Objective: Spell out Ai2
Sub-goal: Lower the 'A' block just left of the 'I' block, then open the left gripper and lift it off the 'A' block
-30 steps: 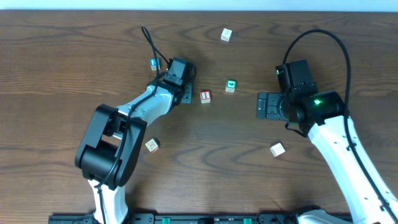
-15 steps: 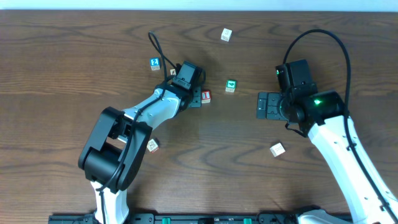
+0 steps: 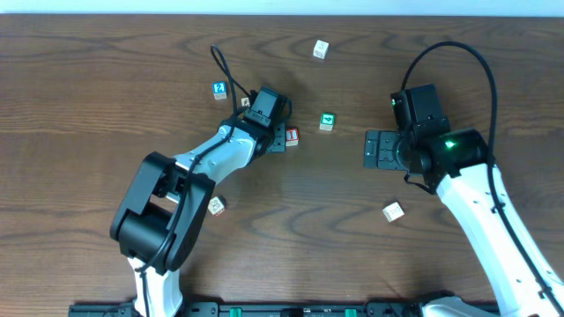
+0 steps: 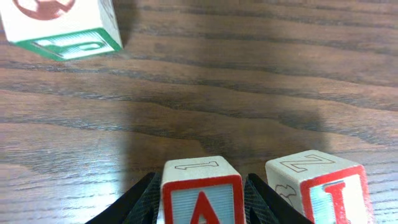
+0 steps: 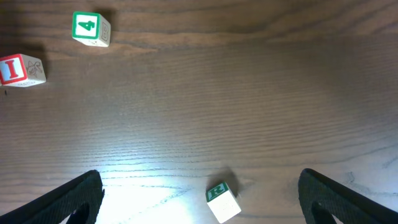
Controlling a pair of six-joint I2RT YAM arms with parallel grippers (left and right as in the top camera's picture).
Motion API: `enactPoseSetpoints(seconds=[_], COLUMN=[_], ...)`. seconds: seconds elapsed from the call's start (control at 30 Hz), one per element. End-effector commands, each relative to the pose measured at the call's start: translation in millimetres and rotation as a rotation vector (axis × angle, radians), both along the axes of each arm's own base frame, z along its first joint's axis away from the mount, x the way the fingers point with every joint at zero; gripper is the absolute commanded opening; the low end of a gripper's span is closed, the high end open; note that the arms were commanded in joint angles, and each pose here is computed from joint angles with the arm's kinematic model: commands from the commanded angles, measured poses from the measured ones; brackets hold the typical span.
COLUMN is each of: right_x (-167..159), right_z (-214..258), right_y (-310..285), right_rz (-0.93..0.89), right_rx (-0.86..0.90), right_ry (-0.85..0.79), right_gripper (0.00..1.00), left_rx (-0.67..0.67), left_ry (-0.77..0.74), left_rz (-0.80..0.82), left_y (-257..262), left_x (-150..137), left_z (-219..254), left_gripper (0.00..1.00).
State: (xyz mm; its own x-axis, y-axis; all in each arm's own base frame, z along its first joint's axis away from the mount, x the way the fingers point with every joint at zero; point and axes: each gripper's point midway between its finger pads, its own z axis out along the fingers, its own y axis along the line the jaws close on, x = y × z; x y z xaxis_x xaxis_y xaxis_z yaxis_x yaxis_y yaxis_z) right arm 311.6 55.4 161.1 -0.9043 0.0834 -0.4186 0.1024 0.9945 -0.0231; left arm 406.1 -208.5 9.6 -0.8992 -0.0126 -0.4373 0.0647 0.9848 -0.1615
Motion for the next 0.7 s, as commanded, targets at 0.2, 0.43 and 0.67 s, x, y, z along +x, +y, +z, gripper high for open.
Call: enactPoseSetpoints(seconds=[0.2,0.43,0.67], right_x=[-0.4,-0.4,-0.7], right_z=[-2.8,-2.7,-3.0], right_y=[-2.9,-2.9,-2.9], right_rz=[-0.017,-0.017,-0.018], right_rx=[-0.008,-0.008,-0.008], right_ry=[0.006,0.006,0.008], right_gripper=[0.99,0.99,0.99], left_rx=[0.052,0.231,0.314], left_ry=[-0.11,-0.136,-0.087], left_rz=[0.001,0.043,0.057], left_y=[14.8,50.9,63.3], left_x=[6.3,-0.6,-4.9], left_z=[51.4,68.5,46.5], left_gripper=[0.47,0.46,0.45])
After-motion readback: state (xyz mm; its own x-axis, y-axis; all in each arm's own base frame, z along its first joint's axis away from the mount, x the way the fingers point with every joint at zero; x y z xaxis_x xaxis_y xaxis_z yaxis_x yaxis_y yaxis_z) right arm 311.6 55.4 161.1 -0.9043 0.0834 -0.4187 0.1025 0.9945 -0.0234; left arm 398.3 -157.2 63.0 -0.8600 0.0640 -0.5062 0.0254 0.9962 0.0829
